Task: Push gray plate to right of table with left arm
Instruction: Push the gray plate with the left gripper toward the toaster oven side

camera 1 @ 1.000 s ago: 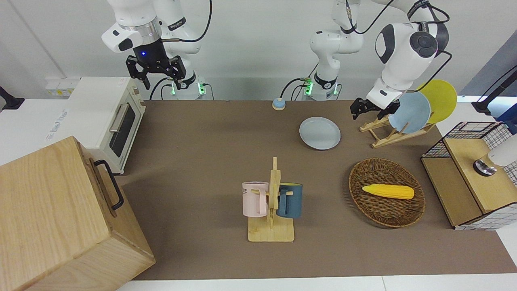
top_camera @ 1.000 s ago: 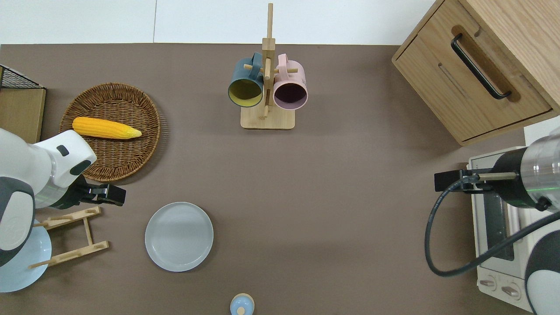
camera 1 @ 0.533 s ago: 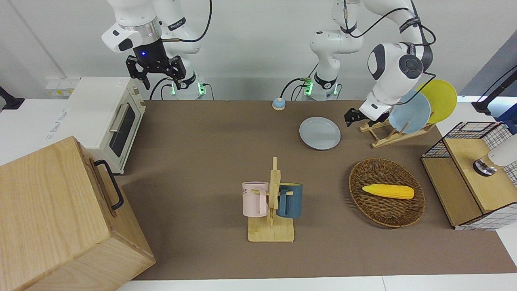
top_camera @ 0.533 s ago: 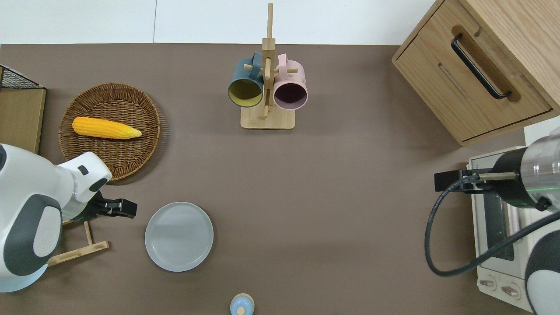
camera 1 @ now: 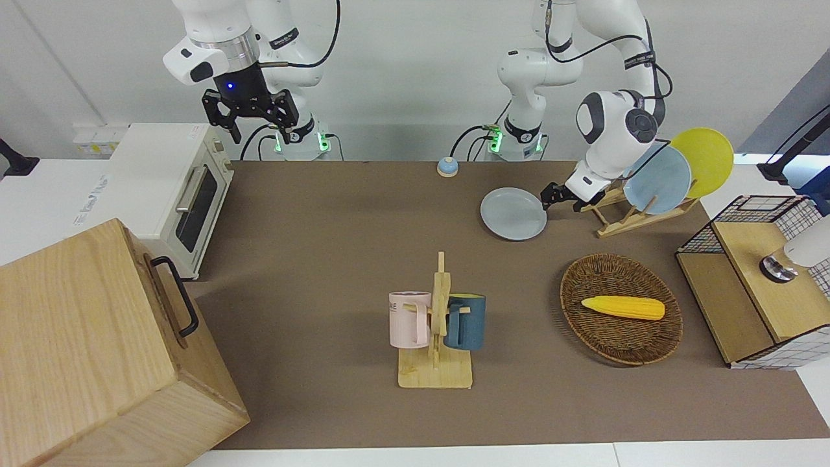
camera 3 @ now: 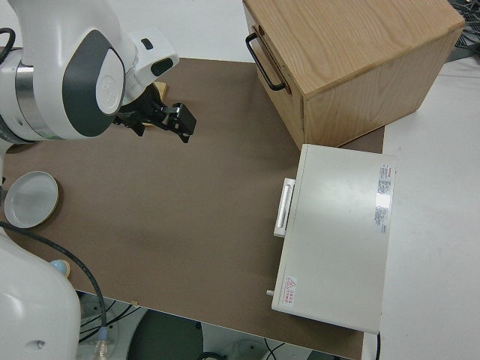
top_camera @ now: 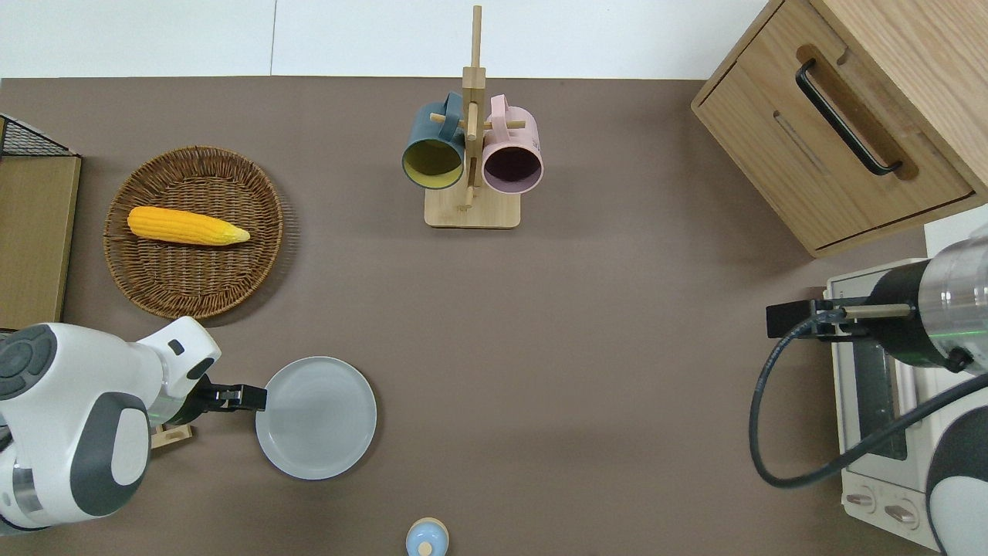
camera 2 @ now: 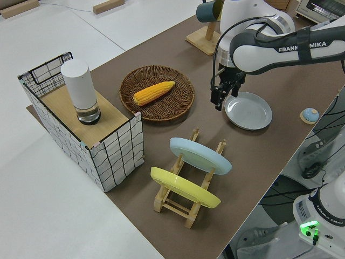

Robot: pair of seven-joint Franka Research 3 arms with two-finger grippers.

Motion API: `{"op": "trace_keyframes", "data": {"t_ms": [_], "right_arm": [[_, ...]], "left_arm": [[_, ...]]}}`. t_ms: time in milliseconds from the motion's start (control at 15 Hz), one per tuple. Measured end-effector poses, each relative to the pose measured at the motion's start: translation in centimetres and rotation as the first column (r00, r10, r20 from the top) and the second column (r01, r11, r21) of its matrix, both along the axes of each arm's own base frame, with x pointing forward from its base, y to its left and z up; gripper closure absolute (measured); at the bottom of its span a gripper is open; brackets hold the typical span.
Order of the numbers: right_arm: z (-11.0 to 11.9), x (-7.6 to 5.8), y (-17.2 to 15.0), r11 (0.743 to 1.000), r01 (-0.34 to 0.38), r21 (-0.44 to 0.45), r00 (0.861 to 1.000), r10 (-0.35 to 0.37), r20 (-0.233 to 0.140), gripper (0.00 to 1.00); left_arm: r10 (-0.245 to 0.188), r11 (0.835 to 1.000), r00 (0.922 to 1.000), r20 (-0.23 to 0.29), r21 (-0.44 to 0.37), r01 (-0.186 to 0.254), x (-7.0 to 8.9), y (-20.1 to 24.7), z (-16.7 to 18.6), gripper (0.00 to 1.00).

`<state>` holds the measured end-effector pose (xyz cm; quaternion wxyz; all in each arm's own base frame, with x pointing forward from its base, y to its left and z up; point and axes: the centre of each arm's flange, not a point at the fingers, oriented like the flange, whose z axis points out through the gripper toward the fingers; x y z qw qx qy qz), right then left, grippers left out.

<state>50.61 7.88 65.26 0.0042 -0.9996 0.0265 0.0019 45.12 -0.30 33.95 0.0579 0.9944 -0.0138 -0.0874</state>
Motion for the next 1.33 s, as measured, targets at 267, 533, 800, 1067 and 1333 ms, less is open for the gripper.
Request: {"op": "trace_keyframes", "data": {"t_ms": [267, 533, 800, 1067, 1333], "right_arm": [[0.0, 0.0, 0.0, 1.0, 0.0, 0.0, 1.0, 0.0, 0.0, 0.0], [0.0, 0.0, 0.0, 1.0, 0.0, 0.0, 1.0, 0.0, 0.0, 0.0], [0.0, 0.0, 0.0, 1.0, 0.0, 0.0, 1.0, 0.0, 0.0, 0.0], [0.0, 0.0, 0.0, 1.0, 0.0, 0.0, 1.0, 0.0, 0.0, 0.0], [0.0, 0.0, 0.0, 1.0, 0.0, 0.0, 1.0, 0.0, 0.0, 0.0]], "left_arm": [[0.01, 1.0, 0.9999, -0.014, -0.003, -0.01, -1.9, 0.2, -2.8, 0.09], [0.014, 1.0, 0.9998, -0.011, -0.007, -0.014, -2.0, 0.2, -2.7, 0.28], [0.028, 0.999, 0.9995, -0.012, -0.018, -0.028, -2.2, 0.2, -2.8, 0.42], [0.058, 0.998, 0.9981, -0.02, -0.029, -0.058, -2.4, 0.1, -3.0, 0.44], [0.074, 0.997, 0.997, -0.026, -0.034, -0.074, -2.7, -0.1, -3.4, 0.46]]}}
